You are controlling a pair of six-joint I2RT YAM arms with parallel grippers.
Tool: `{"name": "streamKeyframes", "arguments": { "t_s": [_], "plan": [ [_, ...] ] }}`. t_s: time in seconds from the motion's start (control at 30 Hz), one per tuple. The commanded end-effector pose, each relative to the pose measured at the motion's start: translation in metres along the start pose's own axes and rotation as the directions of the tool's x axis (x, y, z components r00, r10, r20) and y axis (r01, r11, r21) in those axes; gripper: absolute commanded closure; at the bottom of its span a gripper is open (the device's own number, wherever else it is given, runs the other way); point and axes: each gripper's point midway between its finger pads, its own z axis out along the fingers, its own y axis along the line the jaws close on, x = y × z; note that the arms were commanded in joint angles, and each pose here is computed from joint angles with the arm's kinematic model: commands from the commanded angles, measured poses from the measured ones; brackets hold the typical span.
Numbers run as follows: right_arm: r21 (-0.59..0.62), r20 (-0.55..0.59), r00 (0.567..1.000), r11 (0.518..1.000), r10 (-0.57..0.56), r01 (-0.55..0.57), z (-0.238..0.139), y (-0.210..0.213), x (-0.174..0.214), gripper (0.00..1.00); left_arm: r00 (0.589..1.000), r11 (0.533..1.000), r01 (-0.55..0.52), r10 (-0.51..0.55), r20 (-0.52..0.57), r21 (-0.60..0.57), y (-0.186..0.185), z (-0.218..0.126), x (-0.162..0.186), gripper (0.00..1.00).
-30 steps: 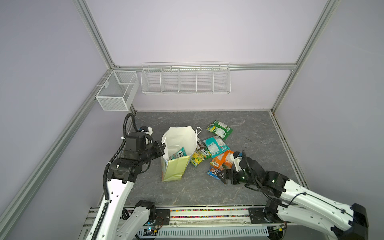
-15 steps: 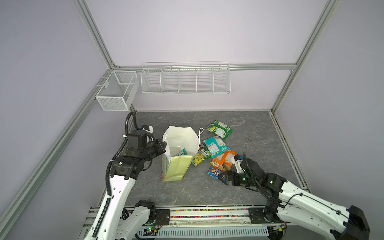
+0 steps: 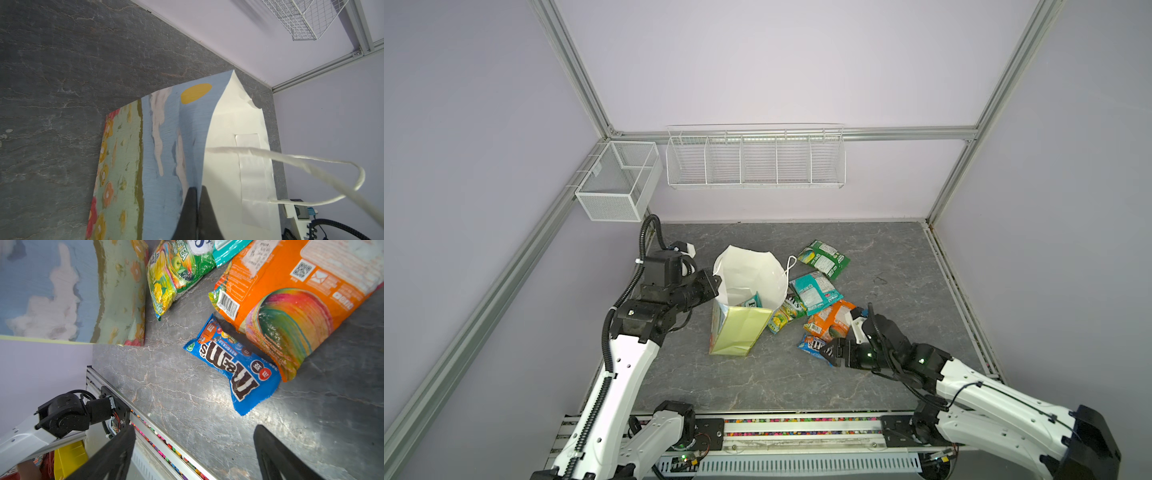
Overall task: Place the snacks into the paper bag
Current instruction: 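Withdraw the right gripper from the paper bag toward the blue M&M's bag, then lower the right gripper onto the blue M&M's bag and close on it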
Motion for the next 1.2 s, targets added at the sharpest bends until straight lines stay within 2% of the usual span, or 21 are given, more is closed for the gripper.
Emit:
{"name": "streamKeyframes", "arguments": {
  "t_s": [0.0, 0.2, 0.57, 0.87, 1.17],
  "plan": [
    [-0.025, -0.020, 1.000, 0.999, 0.024, -0.025, 0.009, -0.001, -0.001, 0.08, 0.997, 0.997, -0.049, 0.045, 0.070, 0.055, -0.020, -0.009, -0.021, 1.00],
    [-0.002, -0.086, 0.996, 1.000, 0.027, -0.027, 0.025, -0.004, 0.004, 0.07, 0.996, 0.996, -0.048, 0.042, 0.080, 0.071, -0.023, -0.009, -0.024, 1.00],
    [0.032, -0.082, 0.995, 0.998, 0.051, -0.049, 0.031, -0.016, 0.004, 0.06, 0.996, 0.996, -0.047, 0.041, 0.079, 0.078, -0.023, -0.008, -0.022, 1.00],
    [0.103, -0.063, 0.990, 0.987, 0.129, -0.122, 0.027, -0.043, 0.012, 0.05, 0.997, 0.994, -0.040, 0.033, 0.072, 0.101, -0.023, -0.003, -0.017, 1.00],
    [0.113, -0.059, 0.983, 0.980, 0.171, -0.164, 0.034, -0.051, 0.016, 0.05, 0.997, 0.993, -0.047, 0.039, 0.070, 0.112, -0.022, -0.001, -0.015, 1.00]
  ]
}}
